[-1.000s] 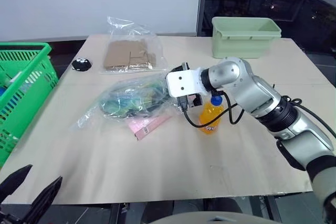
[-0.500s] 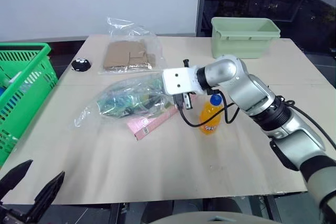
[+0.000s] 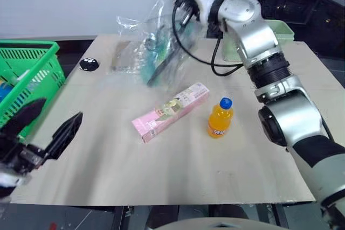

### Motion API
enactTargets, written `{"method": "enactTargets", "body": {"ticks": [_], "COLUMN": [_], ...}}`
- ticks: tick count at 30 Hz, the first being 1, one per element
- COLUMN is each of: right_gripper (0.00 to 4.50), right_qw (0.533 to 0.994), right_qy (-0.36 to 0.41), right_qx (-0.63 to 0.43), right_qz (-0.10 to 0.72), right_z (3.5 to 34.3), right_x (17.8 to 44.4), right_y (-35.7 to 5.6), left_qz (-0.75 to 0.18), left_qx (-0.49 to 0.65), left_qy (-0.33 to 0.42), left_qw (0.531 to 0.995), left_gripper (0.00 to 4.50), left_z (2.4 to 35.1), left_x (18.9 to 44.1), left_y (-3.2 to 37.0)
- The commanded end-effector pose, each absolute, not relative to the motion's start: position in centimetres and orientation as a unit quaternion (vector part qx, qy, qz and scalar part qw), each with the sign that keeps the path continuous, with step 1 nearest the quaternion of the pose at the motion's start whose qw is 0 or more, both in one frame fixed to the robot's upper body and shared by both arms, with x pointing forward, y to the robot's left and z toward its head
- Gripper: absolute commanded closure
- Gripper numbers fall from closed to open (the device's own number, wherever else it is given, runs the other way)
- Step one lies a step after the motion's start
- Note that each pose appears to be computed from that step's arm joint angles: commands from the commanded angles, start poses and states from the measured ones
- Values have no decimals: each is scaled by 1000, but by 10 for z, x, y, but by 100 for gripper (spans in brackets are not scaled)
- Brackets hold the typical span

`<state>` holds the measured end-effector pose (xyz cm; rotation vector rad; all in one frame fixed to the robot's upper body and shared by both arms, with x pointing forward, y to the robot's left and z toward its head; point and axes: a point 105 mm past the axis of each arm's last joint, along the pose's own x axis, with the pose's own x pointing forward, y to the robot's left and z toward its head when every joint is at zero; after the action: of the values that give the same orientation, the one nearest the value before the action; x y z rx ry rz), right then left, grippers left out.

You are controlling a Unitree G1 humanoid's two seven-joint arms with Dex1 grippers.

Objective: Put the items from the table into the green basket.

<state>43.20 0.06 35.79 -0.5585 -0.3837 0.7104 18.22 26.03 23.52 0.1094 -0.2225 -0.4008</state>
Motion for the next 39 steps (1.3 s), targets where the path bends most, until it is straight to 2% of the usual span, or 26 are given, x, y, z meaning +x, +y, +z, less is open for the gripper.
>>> {"method": "enactTargets", "body": {"ticks": [1,4,10,14,20,26,32,33,35,38,39], "right_gripper": [447,447,447,447,447,447,447,389,318,166,143], "right_qw": [890,901,909,919,928,929,921,920,922,934,938], "right_qy": [-242,-233,-219,-210,-171,-91,-53,-47,-36,-24,-22], "right_qx": [-268,-283,-319,-316,-329,-356,-382,-387,-385,-355,-344], "right_qz": [278,234,153,106,46,-36,-45,-39,-24,19,36], "right_z": [402,406,409,412,403,373,363,361,358,354,353], "right_x": [433,442,449,446,436,419,404,402,399,394,391], "right_y": [-32,-64,-129,-167,-224,-294,-316,-317,-317,-309,-306], "left_qz": [-238,-270,-337,-377,-421,-464,-489,-490,-490,-492,-493], "left_qx": [45,36,25,25,16,29,41,42,44,44,45], "left_qy": [-106,-96,-62,-54,-54,-44,-39,-37,-36,-35,-35], "left_qw": [964,957,939,924,905,884,870,870,870,869,868], "left_gripper": [0,0,0,0,0,0,0,0,0,0,0], "left_z": [238,235,231,232,234,232,228,227,226,225,224], "left_x": [197,219,284,311,337,353,355,356,357,358,357], "left_y": [242,235,227,221,213,200,192,192,191,191,191]}}
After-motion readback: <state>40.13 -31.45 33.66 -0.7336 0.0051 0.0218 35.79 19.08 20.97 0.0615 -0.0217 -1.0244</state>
